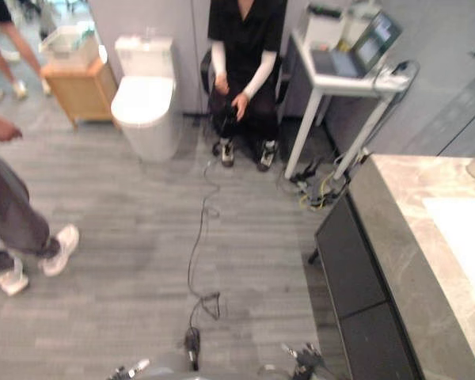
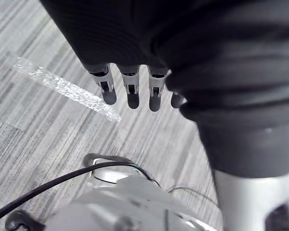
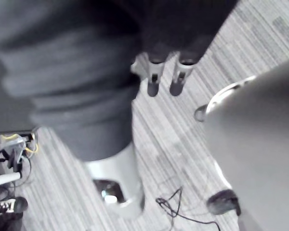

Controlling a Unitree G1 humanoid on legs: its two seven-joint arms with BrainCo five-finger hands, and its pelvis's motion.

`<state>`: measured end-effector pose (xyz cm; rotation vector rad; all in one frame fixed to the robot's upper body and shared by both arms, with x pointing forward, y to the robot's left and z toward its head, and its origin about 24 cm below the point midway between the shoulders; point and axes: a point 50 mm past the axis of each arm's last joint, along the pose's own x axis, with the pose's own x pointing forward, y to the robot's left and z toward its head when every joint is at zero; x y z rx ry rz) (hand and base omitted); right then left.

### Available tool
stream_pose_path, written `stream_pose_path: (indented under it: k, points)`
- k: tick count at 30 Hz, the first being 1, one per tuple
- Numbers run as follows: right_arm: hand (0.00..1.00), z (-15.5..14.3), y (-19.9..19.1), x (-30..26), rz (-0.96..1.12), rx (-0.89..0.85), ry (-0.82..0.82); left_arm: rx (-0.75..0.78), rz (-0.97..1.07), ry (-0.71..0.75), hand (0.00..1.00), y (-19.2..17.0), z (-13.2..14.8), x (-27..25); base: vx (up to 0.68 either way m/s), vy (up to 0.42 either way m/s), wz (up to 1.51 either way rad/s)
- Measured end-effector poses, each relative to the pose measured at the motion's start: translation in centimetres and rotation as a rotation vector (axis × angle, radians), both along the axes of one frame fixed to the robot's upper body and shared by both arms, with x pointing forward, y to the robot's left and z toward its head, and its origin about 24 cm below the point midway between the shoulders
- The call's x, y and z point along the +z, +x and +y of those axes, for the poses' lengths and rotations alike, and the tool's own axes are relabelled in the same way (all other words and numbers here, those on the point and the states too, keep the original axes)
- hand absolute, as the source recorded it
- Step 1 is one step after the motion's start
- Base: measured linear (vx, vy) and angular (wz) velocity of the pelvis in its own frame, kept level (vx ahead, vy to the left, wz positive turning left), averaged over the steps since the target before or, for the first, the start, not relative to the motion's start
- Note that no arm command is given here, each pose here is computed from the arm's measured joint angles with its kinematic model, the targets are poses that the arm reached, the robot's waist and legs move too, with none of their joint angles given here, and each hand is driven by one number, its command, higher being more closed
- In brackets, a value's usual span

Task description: Organize washtable

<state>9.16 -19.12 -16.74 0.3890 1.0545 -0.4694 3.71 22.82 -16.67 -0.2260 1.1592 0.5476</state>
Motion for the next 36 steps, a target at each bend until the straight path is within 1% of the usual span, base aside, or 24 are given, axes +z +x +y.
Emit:
stream_pose_path:
  k: [1, 3, 4, 5, 6, 7, 10, 12, 24, 28, 31, 33, 36]
  points:
    - [0.00, -0.6, -0.2, 0.0, 0.004, -0.001, -0.014, 0.001, 0.002, -0.019, 0.00, -0.2, -0.8, -0.2, 0.03, 0.107, 0.63]
    - [0.00, -1.0, -0.4, 0.1, 0.012, -0.004, -0.023, -0.024, -0.009, -0.018, 0.00, 0.3, -0.9, -0.1, -0.02, 0.158, 1.01]
    - [0.00, -0.1, -1.0, -0.2, 0.031, -0.013, 0.003, -0.041, -0.014, 0.019, 0.00, 0.7, 0.6, 0.2, -0.03, 0.179, 0.85]
    - [0.00, -0.2, -0.7, -0.1, 0.015, -0.022, 0.001, -0.040, -0.003, 0.022, 0.00, 0.4, 0.7, 0.2, 0.01, 0.134, 0.54]
    - [0.00, -0.8, -0.8, 0.0, 0.015, -0.023, -0.015, -0.034, 0.017, 0.004, 0.00, -0.4, 0.1, 0.0, 0.05, 0.112, 0.11]
    - [0.00, -0.5, -1.1, -0.2, 0.026, -0.031, -0.005, -0.036, 0.034, -0.004, 0.00, -0.7, -0.2, -0.1, 0.05, 0.118, 0.25]
    - [0.00, -0.4, -2.5, -0.4, 0.064, -0.034, -0.002, -0.092, 0.029, -0.002, 0.00, -0.4, -0.3, -0.1, 0.06, 0.052, 0.75]
    - [0.00, -0.7, -2.2, -0.3, 0.057, -0.031, -0.010, -0.128, 0.018, -0.004, 0.00, 0.3, -0.6, -0.1, 0.04, 0.032, 0.60]
    - [0.00, -1.7, -1.7, -0.1, 0.047, 0.008, -0.045, -0.179, 0.022, -0.011, 0.00, 0.4, -1.1, -0.2, -0.04, -0.002, 0.43]
    - [0.00, -1.8, -1.1, 0.1, 0.032, 0.015, -0.051, -0.210, 0.043, -0.016, 0.00, -0.1, -1.4, -0.3, -0.09, 0.020, 0.36]
    - [0.00, -2.5, -0.9, 0.3, 0.018, 0.020, -0.074, -0.215, 0.042, -0.023, 0.00, 0.1, -1.7, -0.3, -0.11, 0.038, 0.48]
    - [0.00, -2.3, -0.7, 0.3, 0.010, 0.019, -0.072, -0.212, 0.043, -0.024, 0.00, 0.0, -1.7, -0.3, -0.10, 0.019, 0.39]
    - [0.00, -1.3, -0.9, 0.1, 0.013, 0.017, -0.044, -0.193, 0.044, -0.008, 0.00, -0.2, -1.0, -0.2, -0.11, -0.076, 0.39]
